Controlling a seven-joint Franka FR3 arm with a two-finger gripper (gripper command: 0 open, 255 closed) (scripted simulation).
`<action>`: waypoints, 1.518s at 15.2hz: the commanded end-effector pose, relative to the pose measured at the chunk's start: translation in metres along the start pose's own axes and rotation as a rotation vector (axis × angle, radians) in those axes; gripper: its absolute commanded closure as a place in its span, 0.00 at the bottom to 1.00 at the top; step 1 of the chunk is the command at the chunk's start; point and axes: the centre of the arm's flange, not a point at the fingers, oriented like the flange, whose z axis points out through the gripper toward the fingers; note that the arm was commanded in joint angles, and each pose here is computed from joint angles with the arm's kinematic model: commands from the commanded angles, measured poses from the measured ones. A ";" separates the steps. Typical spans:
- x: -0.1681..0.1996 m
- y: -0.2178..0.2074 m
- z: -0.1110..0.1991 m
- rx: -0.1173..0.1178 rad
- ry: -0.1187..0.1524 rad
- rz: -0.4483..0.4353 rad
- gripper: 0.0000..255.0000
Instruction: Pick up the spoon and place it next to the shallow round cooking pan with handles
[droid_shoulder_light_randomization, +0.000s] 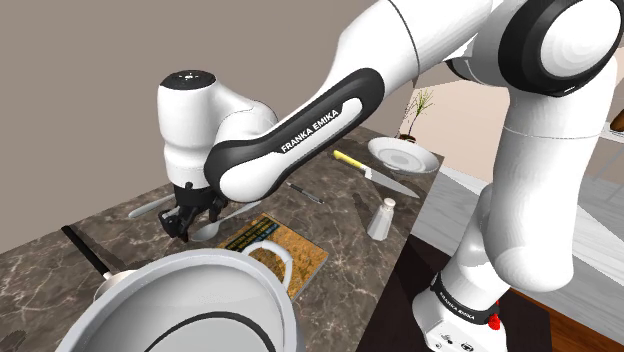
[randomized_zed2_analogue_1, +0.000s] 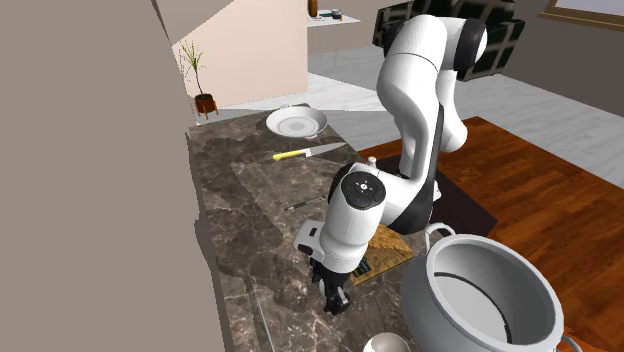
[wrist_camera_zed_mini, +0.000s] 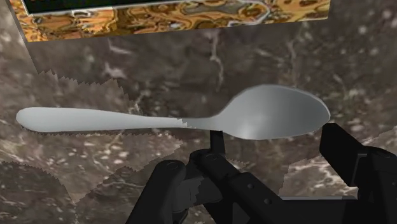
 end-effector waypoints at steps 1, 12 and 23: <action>0.000 0.000 0.000 0.000 0.000 0.000 1.00; 0.006 0.001 -0.036 0.000 0.000 0.000 1.00; 0.015 0.004 -0.094 0.000 0.000 0.000 1.00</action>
